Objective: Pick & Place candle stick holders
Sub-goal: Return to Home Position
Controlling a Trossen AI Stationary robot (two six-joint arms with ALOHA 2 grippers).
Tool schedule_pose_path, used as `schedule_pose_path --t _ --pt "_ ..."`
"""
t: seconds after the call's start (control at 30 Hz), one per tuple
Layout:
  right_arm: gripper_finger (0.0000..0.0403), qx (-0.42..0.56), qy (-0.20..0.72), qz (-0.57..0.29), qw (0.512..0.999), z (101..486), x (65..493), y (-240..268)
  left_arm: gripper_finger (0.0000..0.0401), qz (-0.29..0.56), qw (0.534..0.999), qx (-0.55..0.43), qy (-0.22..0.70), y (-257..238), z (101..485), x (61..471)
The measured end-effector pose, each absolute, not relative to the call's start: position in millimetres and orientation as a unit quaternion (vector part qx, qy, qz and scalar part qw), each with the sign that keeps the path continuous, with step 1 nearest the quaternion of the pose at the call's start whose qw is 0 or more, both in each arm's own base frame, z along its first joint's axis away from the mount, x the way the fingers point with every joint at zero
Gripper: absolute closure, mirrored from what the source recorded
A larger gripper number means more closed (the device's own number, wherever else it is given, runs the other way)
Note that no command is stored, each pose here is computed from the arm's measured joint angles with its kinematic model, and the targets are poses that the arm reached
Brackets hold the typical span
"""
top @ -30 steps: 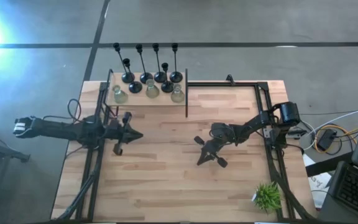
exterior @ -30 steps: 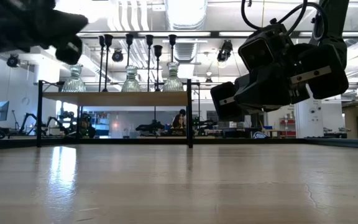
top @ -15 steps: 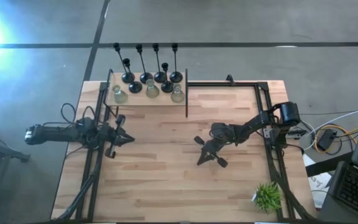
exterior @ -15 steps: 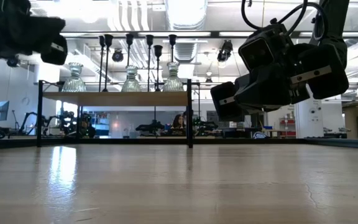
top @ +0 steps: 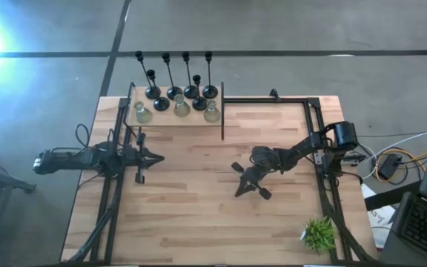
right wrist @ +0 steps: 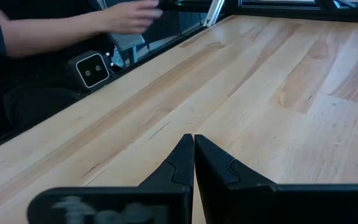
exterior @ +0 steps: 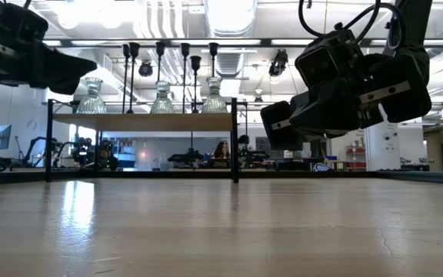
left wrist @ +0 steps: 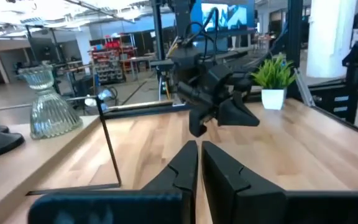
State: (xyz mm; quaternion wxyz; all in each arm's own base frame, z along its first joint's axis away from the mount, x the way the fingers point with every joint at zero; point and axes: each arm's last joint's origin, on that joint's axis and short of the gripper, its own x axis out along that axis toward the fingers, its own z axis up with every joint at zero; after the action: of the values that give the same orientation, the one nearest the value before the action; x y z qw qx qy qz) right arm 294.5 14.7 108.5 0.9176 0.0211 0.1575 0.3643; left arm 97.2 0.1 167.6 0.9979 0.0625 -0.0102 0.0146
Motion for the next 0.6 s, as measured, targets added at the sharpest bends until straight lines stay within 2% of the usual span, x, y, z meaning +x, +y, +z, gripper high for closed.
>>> schedule_pose_path --t 0.6 --pt "0.0394 0.021 0.157 0.364 0.918 108.5 294.5 14.7 0.0376 0.016 0.999 0.048 -0.005 0.1 167.5 98.5"
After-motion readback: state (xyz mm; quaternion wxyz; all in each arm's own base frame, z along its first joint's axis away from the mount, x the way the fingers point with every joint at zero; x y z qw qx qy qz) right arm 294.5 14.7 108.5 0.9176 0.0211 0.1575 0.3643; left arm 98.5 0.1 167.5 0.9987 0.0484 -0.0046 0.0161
